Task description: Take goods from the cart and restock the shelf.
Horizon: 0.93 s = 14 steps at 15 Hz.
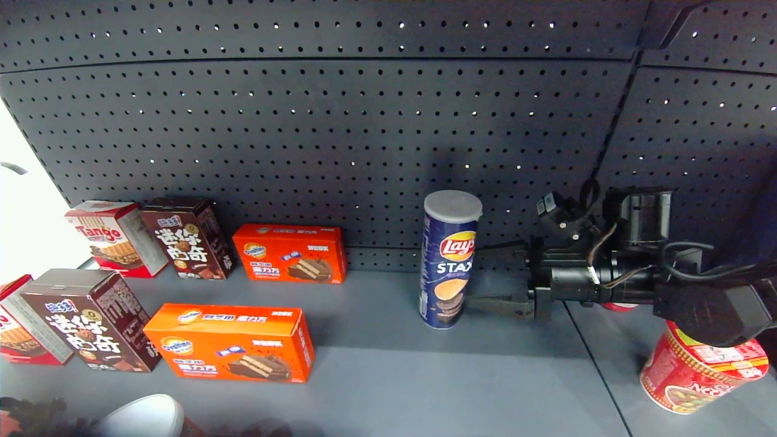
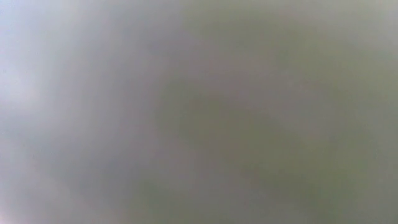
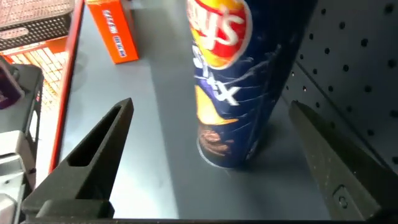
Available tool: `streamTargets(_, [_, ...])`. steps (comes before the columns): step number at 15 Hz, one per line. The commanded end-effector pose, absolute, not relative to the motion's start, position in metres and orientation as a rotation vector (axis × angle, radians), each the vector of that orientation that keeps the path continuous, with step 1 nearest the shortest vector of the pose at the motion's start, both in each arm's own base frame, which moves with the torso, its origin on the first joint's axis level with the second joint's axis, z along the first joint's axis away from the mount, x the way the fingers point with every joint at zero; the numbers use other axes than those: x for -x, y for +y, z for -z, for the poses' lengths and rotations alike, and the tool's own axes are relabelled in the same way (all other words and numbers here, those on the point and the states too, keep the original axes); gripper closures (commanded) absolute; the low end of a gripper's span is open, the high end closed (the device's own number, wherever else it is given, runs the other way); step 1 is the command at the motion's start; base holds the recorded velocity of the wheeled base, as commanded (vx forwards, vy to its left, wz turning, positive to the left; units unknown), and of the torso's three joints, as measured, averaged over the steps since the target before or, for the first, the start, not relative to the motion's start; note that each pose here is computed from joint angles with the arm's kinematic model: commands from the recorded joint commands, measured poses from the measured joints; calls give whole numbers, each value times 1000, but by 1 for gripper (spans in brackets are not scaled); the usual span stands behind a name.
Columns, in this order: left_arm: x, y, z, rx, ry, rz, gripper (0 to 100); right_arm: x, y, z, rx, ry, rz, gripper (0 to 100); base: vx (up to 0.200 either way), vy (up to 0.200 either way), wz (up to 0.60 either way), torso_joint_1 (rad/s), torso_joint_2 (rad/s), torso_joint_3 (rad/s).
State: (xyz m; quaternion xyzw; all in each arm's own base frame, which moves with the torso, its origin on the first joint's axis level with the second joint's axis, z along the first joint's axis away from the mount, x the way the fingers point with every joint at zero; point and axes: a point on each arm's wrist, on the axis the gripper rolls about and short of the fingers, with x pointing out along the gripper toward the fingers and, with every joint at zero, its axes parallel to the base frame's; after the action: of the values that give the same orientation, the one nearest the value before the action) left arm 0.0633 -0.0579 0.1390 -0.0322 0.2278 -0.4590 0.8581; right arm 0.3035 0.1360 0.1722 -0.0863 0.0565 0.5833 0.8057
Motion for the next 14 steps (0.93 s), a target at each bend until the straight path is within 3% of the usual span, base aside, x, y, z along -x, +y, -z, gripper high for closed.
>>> streamTargets(1, [-63,-58,-139,68,478,963,100,-316,141,-161,180,144,-1252,0,0,0,0,0,0,0])
streamTargets(14, [-58,-53,-130,69,492,953,100,-344,169,-139,175,164,-1293,0,0,0,0,0,0,0])
